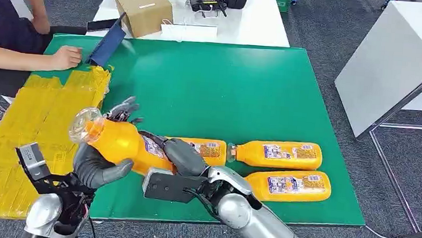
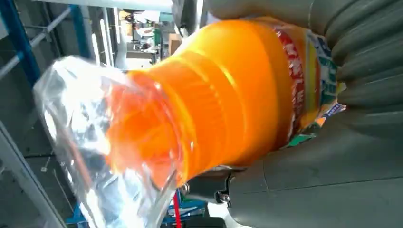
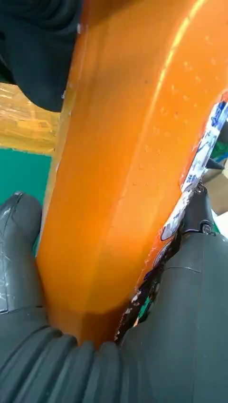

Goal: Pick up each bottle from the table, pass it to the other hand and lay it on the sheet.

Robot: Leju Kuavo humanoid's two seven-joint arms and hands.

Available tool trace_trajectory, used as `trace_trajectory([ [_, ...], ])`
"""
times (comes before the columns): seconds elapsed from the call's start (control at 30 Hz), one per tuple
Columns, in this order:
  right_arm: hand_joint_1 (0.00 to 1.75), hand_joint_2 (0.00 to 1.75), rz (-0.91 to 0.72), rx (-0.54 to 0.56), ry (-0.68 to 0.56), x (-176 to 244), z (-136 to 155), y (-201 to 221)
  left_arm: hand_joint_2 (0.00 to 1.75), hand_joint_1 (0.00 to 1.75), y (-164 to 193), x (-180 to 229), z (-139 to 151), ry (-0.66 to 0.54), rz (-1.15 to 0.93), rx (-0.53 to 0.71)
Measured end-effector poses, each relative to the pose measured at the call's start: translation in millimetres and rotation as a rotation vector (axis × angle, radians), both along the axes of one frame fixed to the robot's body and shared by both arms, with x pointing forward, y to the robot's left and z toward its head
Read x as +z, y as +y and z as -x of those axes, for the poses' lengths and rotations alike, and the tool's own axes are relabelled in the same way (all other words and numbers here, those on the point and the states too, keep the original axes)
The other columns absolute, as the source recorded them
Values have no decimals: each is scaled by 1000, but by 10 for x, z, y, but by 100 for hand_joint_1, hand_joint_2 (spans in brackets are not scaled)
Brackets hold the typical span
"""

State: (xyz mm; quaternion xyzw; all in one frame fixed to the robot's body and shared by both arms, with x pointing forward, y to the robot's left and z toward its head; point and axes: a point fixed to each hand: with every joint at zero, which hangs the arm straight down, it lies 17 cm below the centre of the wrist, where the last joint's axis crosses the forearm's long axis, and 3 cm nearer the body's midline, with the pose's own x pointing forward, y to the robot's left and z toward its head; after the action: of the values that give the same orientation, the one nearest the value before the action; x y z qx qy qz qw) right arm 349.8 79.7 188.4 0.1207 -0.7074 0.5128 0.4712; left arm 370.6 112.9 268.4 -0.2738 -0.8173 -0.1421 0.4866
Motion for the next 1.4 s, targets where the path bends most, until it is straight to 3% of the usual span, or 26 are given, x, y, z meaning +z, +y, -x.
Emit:
trace_trajectory([
  [0.53, 175, 175, 13, 24, -4, -34, 76, 52, 175, 175, 27, -55, 8, -7, -26, -3],
  [0.57, 38, 175, 13, 20, -10, -31, 68, 47, 175, 175, 28, -52, 10, -9, -25, -3],
  [0.6, 0, 175, 12, 4, -28, -15, 39, 34, 175, 175, 38, -50, 7, -15, -27, 2],
  [0.77, 0, 175, 50, -85, -147, 28, -114, -59, 175, 175, 101, -91, -70, -26, -81, 71],
  [1.3, 0, 175, 41, -101, -163, 95, -153, -98, 175, 175, 194, -93, -105, -31, -94, 96],
  [1.33, 0, 0, 43, -104, -169, 96, -159, -102, 175, 175, 204, -100, -118, -32, -102, 108],
  [1.4, 0, 0, 47, -126, -175, 100, -201, -136, 175, 175, 243, -131, -175, -41, -146, 157],
])
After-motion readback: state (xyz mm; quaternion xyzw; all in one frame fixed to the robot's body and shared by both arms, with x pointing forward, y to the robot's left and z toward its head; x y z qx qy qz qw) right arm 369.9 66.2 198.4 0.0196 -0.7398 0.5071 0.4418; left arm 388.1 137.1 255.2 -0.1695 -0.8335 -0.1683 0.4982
